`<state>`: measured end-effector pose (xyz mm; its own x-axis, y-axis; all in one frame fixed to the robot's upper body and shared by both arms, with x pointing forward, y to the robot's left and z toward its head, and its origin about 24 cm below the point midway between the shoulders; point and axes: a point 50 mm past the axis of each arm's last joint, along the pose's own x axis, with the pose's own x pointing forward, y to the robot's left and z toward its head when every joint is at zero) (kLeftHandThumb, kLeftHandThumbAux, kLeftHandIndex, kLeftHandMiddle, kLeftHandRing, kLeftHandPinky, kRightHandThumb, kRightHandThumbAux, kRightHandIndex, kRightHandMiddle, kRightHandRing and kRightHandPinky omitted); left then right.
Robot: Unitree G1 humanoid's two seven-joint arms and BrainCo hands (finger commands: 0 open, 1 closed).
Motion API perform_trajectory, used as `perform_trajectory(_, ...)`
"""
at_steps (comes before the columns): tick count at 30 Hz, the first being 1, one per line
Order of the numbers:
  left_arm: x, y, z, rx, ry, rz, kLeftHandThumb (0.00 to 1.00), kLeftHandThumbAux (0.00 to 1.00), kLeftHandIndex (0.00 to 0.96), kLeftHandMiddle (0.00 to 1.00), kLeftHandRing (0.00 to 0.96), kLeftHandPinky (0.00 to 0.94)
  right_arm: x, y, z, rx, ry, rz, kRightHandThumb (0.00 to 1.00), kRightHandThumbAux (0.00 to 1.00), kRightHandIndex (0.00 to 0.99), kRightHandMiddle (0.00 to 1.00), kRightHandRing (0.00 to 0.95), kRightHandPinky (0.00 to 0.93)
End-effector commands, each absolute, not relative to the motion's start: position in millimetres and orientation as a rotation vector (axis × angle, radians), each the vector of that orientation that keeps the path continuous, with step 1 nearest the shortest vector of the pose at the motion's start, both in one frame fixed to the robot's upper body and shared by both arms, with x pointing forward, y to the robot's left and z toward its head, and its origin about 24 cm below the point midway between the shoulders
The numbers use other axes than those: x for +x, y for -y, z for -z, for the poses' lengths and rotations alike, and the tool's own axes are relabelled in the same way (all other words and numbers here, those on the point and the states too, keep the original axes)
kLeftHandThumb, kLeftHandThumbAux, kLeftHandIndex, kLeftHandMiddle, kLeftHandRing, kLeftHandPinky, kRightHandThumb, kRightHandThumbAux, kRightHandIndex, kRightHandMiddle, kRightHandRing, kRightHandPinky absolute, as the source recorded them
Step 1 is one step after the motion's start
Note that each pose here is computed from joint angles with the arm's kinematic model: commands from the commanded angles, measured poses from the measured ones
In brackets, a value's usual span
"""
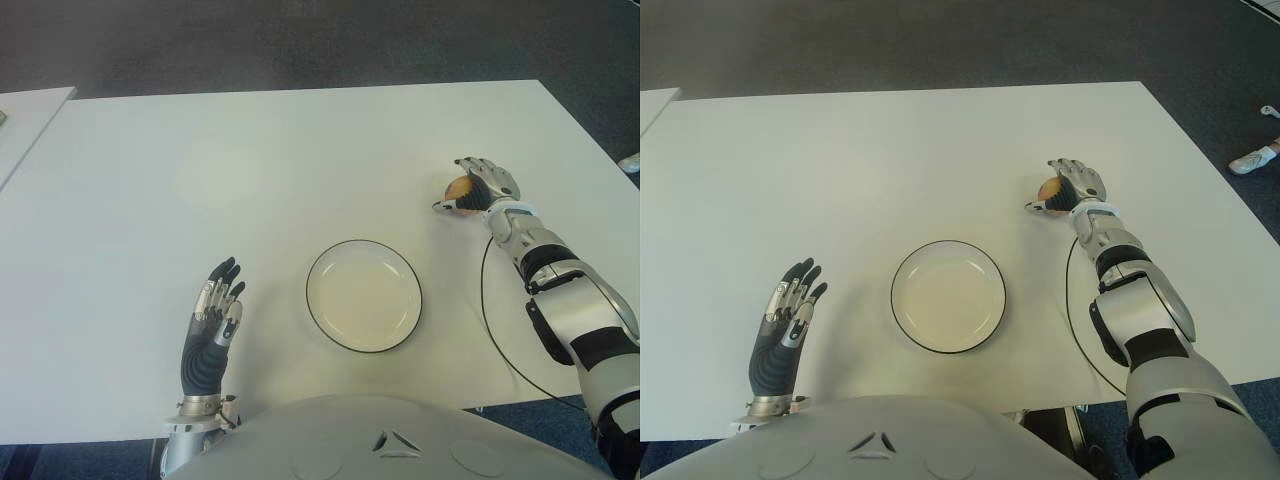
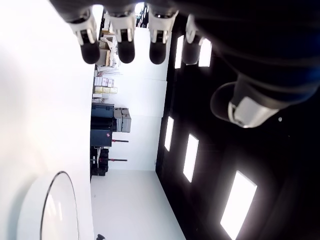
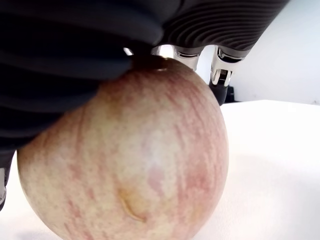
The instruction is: Put the apples into the plate.
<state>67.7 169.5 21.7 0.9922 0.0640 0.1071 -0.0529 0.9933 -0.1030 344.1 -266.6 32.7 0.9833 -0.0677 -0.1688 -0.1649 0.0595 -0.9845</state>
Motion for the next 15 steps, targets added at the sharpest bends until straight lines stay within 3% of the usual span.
perform_trajectory(1, 63, -166, -24, -0.110, 0.124, -0.037, 0.125, 0.461, 0.110, 0.031, 0.000, 0.000, 329, 267, -9, -1.505, -0.265, -0.139, 0.242, 0.513, 0.000, 0.000, 0.000, 0.000)
perform_trajectory(15, 52, -167, -29, -0.100, 0.090, -0.024, 0.138, 0.399, 0.128, 0.038, 0.000, 0.000, 317, 270, 5, -1.501, -0.314, -0.146, 0.238, 0.515, 0.000, 0.000, 0.000, 0.000)
